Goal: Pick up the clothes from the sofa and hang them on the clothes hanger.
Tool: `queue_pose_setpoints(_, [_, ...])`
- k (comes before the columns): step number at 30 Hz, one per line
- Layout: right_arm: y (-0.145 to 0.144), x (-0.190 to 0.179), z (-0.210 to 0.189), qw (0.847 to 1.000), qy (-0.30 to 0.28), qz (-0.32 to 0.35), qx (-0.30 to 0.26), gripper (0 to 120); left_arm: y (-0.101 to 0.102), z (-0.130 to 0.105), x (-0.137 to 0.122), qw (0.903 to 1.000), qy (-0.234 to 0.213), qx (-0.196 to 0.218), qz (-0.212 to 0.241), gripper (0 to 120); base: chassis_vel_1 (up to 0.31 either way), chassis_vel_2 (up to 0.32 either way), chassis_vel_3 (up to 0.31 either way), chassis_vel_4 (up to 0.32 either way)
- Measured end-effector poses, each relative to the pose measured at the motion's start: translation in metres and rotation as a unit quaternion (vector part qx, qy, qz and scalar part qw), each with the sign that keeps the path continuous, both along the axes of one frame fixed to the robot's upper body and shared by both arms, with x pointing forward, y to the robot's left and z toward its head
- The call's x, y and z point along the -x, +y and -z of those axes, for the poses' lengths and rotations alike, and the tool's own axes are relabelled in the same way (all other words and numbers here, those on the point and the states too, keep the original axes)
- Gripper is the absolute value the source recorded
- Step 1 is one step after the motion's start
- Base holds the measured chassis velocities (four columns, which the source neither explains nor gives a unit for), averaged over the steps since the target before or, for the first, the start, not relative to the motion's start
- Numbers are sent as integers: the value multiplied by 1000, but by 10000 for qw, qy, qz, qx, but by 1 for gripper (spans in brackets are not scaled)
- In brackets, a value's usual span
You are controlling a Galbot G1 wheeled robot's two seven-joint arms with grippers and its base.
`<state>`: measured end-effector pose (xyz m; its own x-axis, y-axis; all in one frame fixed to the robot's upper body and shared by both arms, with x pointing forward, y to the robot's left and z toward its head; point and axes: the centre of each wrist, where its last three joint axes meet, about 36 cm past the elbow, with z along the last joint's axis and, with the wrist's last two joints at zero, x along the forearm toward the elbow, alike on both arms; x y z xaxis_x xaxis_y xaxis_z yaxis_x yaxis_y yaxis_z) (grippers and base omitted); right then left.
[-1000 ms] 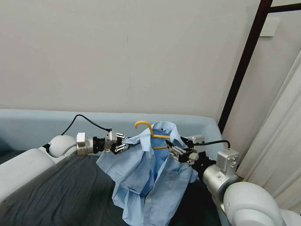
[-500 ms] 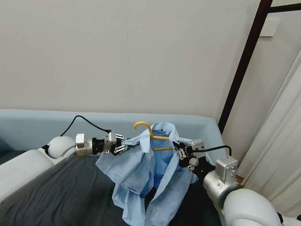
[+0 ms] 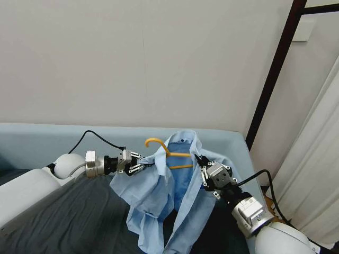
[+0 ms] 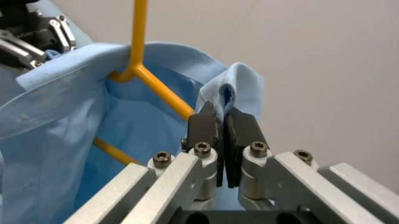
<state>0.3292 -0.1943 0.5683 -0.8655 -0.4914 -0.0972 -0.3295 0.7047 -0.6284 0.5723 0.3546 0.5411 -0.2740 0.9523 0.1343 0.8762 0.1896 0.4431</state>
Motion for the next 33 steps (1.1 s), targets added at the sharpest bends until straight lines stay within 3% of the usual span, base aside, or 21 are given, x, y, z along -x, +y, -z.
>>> queue_pose_setpoints(6, [-13, -11, 12, 9914, -782, -260, 1021, 0, -5, -2, -2, 10000, 17, -17, 17, 1, 0, 0, 0, 0])
queue_pose_setpoints(18, [-7, -5, 27, 9916, -526, -485, 1077, 0, -5, -4, -5, 9999, 103, -31, 51, 1, 0, 0, 0, 0])
queue_pose_setpoints(33, [9, -4, 25, 9962, -220, -545, 637, 0, -11, -1, -10, 9998, 160, -95, 114, 1, 0, 0, 0, 0])
